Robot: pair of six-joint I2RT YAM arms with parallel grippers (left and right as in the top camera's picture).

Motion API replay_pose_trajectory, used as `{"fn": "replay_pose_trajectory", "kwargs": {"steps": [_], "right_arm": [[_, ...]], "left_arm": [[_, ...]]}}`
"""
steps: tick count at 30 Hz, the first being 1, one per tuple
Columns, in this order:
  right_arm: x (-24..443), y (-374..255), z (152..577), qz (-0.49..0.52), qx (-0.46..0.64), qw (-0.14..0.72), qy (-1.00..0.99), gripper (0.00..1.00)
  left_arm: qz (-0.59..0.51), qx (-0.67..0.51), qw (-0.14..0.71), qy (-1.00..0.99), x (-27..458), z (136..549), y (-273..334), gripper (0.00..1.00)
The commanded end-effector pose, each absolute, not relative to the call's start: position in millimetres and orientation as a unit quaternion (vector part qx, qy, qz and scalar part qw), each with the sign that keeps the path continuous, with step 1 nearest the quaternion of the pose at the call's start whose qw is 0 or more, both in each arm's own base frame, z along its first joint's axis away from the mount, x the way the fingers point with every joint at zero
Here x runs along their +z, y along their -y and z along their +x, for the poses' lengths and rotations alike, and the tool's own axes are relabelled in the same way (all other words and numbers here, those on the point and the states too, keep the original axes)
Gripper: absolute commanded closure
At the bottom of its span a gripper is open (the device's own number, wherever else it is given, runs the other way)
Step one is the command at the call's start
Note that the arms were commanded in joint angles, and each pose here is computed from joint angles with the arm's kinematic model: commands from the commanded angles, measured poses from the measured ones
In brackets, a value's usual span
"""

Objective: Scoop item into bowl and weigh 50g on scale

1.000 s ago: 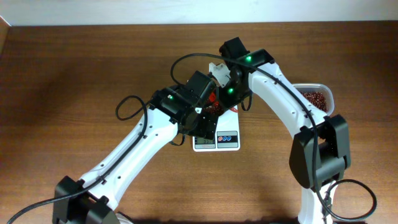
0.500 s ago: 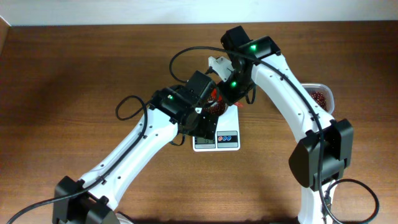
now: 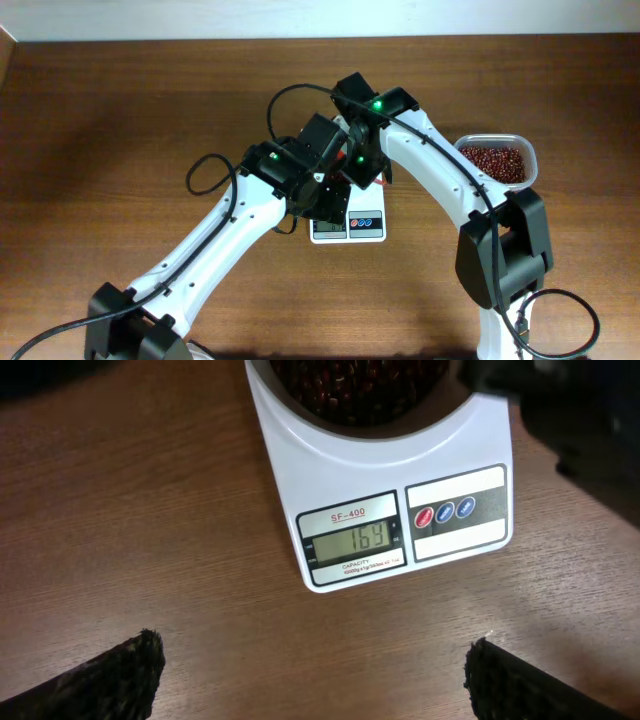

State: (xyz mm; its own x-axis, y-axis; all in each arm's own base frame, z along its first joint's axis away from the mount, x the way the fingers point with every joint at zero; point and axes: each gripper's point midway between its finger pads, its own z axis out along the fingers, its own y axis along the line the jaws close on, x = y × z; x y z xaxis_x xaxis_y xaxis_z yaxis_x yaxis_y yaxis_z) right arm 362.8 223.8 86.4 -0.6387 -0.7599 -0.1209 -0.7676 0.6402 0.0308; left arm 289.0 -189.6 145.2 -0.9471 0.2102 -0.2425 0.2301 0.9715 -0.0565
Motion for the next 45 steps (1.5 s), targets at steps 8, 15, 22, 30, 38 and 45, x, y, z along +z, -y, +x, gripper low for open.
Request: {"fn": "replay_pose_trajectory", "kwargs": {"steps": [8,15,22,30,38,45], "right_arm": [[127,-243,345,-0.316,0.379,0.016,-0.870,0.96],[131,-226,357,-0.289,0.393,0.028,-0.873,0.96],[175,-220,367,-0.284,0.402,0.054,-0.869,0.96],[197,-212,369,-0.293,0.393,0.077,-0.868,0.96],[185,-187,374,-0.278,0.299,0.069,-0.910,0.96],[161,-192,383,-0.329,0.124,0.084,-0.933,0.96]], "left_arm": [[0.107,-0.036,0.119,-0.986,143,289,189,0.01],[0.107,-0.036,0.119,-0.986,143,289,189,0.01],[0.107,-0.036,0.119,-0.986,143,289,189,0.01],[0.107,-0.036,0.119,-0.986,143,289,189,0.01],[0.107,-0.036,0.119,-0.986,143,289,189,0.01],[0.107,-0.036,0.119,-0.987,143,289,189,0.01]]}}
